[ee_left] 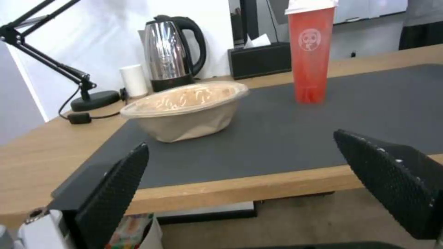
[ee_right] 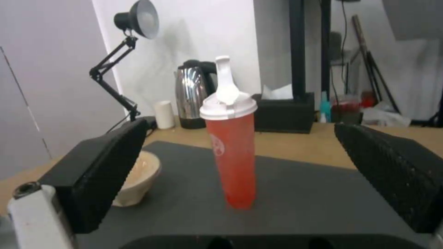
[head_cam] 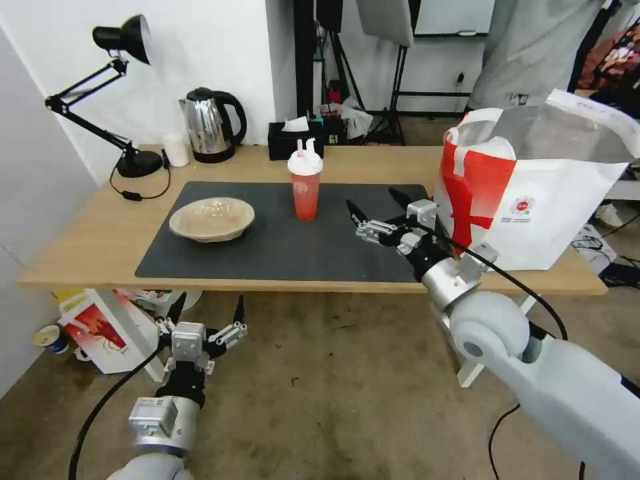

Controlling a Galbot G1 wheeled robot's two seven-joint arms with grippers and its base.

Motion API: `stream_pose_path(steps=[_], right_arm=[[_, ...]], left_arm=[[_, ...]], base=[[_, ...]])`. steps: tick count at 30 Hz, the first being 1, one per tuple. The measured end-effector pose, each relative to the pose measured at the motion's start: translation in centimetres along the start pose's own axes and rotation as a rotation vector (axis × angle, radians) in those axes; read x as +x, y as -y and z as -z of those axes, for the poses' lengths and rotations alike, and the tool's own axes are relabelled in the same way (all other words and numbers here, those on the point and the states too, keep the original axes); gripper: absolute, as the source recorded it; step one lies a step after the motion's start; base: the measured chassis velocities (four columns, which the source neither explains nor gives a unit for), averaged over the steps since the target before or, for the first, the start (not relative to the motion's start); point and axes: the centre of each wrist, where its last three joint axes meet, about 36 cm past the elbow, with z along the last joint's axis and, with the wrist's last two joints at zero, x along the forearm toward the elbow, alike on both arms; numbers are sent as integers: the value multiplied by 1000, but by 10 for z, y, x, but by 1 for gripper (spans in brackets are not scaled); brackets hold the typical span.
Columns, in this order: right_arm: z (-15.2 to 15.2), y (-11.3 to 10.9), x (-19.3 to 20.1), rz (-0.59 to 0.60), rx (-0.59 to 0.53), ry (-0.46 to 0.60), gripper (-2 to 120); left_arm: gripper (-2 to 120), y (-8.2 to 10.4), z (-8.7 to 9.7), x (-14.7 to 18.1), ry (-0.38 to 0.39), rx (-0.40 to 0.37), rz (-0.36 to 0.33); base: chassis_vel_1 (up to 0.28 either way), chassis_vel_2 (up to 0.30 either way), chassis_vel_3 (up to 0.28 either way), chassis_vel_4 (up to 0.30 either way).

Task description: Pick up the trash from the table and place it into the takeout bag.

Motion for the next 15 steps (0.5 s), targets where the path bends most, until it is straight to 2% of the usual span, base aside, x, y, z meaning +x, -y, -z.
stream_pose_path(steps=[15], right_arm=[[6,2,-30,38,-56,-66,100]], left_arm=[[100,0,0,0,0,0,0]], base=[[0,0,0,0]])
